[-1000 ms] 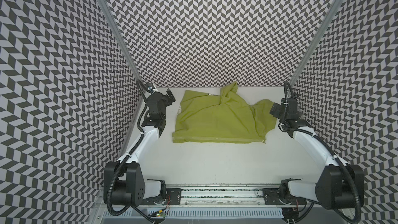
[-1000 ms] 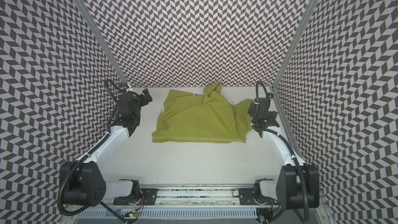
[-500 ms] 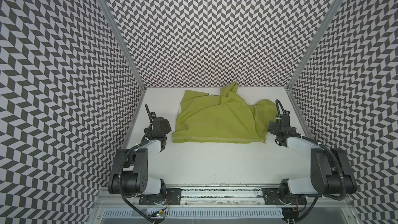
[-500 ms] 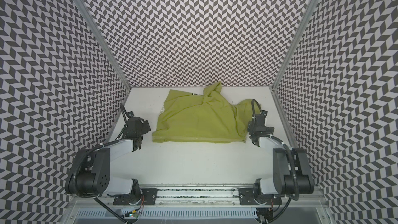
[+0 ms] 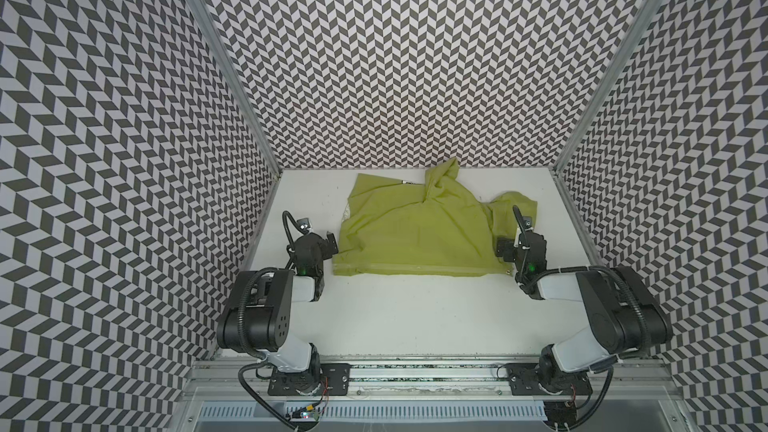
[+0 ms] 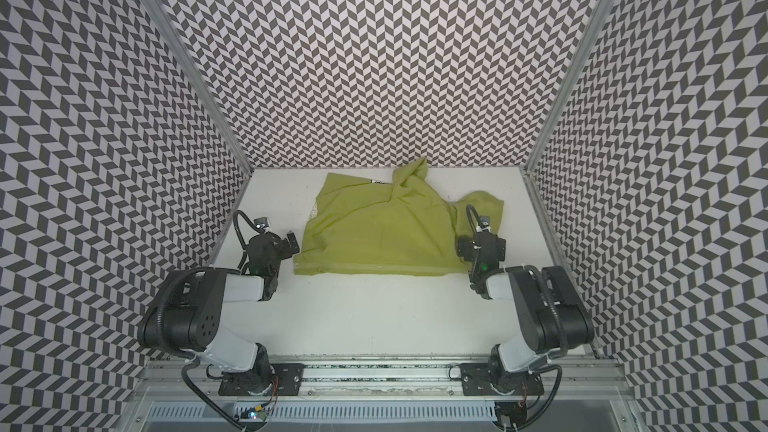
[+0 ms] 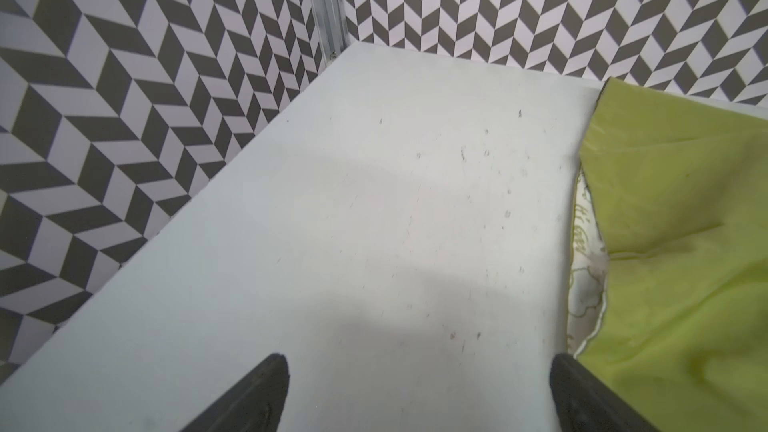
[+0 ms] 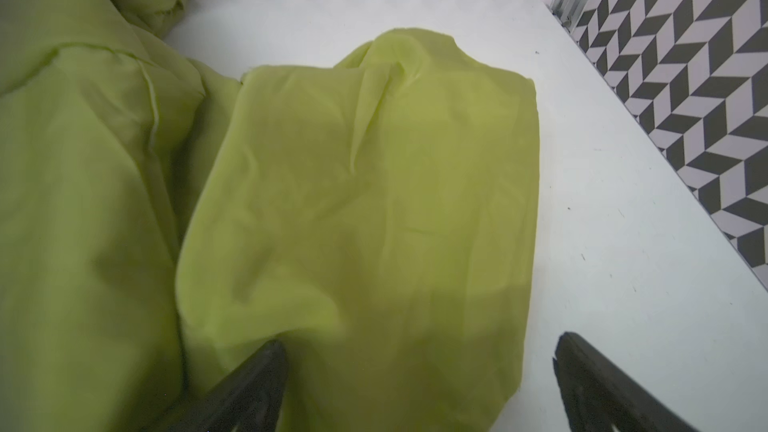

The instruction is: Zip up the jacket

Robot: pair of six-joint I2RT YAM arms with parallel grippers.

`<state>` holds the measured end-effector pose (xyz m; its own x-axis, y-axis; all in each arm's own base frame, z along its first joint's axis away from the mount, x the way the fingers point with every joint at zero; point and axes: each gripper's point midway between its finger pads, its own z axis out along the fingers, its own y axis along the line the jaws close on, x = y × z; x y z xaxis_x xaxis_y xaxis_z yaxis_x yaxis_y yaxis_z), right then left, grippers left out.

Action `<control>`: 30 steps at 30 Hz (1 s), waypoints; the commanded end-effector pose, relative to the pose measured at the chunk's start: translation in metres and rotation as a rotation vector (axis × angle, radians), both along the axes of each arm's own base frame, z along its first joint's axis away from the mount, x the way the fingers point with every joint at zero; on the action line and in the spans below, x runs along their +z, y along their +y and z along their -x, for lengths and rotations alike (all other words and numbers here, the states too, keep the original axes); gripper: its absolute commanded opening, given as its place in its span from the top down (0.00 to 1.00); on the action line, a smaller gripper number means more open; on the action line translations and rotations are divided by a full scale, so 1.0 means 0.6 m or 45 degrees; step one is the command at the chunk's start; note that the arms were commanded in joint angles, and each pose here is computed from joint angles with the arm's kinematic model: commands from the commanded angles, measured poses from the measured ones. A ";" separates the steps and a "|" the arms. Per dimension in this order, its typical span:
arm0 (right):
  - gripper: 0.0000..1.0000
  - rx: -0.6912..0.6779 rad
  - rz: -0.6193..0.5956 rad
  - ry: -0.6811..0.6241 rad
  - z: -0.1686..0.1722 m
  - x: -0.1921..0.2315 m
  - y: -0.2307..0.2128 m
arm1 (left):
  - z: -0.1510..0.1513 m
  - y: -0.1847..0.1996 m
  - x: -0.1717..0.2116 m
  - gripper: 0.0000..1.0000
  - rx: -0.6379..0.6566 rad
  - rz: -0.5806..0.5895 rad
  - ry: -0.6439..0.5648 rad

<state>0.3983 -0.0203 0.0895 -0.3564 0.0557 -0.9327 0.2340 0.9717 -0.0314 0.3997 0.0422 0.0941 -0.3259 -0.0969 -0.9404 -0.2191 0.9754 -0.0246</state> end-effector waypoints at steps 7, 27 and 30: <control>0.00 0.020 0.029 -0.167 -0.018 0.051 0.004 | -0.012 0.004 0.026 0.00 0.022 -0.026 -0.066; 0.00 0.020 0.028 -0.174 -0.018 0.053 0.004 | -0.013 0.005 0.026 0.00 0.024 -0.022 -0.060; 0.00 0.019 0.029 -0.171 -0.018 0.053 0.003 | -0.013 0.005 0.026 0.00 0.024 -0.022 -0.059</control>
<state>0.4053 -0.0194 0.1088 -0.2787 0.0459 -0.9593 0.2292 0.9732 -0.0200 0.4028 0.0434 0.1010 -0.3027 -0.0910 -0.9487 -0.2262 0.9739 -0.0212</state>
